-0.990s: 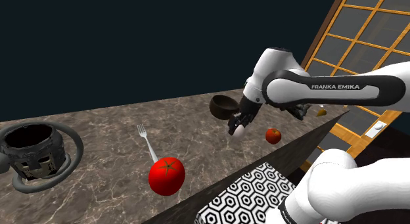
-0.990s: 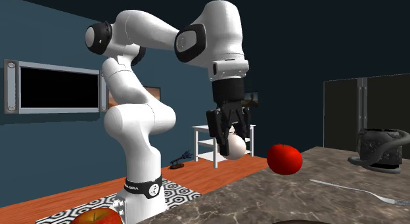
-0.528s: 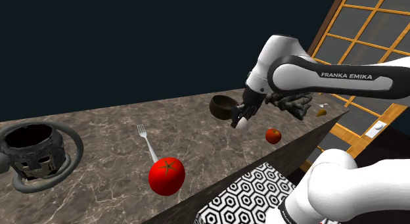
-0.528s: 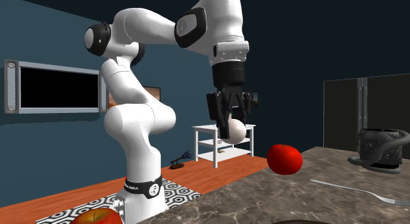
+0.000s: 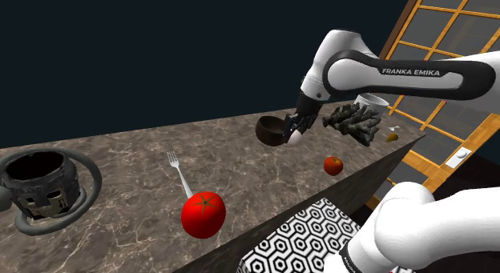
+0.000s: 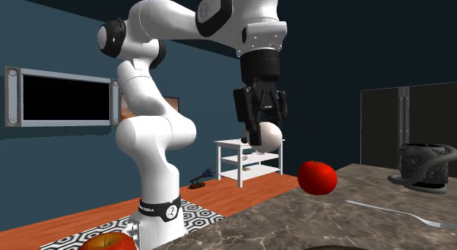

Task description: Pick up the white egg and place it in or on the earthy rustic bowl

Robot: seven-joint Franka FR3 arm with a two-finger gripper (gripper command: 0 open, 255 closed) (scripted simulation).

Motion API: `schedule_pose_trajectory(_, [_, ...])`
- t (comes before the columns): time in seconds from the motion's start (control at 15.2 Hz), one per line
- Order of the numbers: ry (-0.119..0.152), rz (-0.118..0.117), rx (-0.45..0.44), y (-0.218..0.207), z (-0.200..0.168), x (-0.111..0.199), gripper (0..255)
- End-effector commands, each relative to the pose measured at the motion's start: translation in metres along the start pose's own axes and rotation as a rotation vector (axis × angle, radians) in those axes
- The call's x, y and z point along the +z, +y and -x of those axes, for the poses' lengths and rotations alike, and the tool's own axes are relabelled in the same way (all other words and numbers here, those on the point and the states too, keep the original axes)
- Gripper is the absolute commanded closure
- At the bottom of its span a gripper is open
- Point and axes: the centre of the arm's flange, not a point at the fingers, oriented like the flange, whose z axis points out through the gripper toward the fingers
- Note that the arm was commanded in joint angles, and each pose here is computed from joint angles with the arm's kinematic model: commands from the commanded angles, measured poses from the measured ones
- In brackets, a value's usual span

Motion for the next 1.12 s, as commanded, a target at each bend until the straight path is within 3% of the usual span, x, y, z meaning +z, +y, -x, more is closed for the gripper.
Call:
schedule_pose_trajectory(0.0, [0.0,0.001,-0.001,0.014,-0.021,0.0,255])
schedule_pose_trajectory(1.06, [0.0,0.001,-0.001,0.141,-0.19,0.002,255])
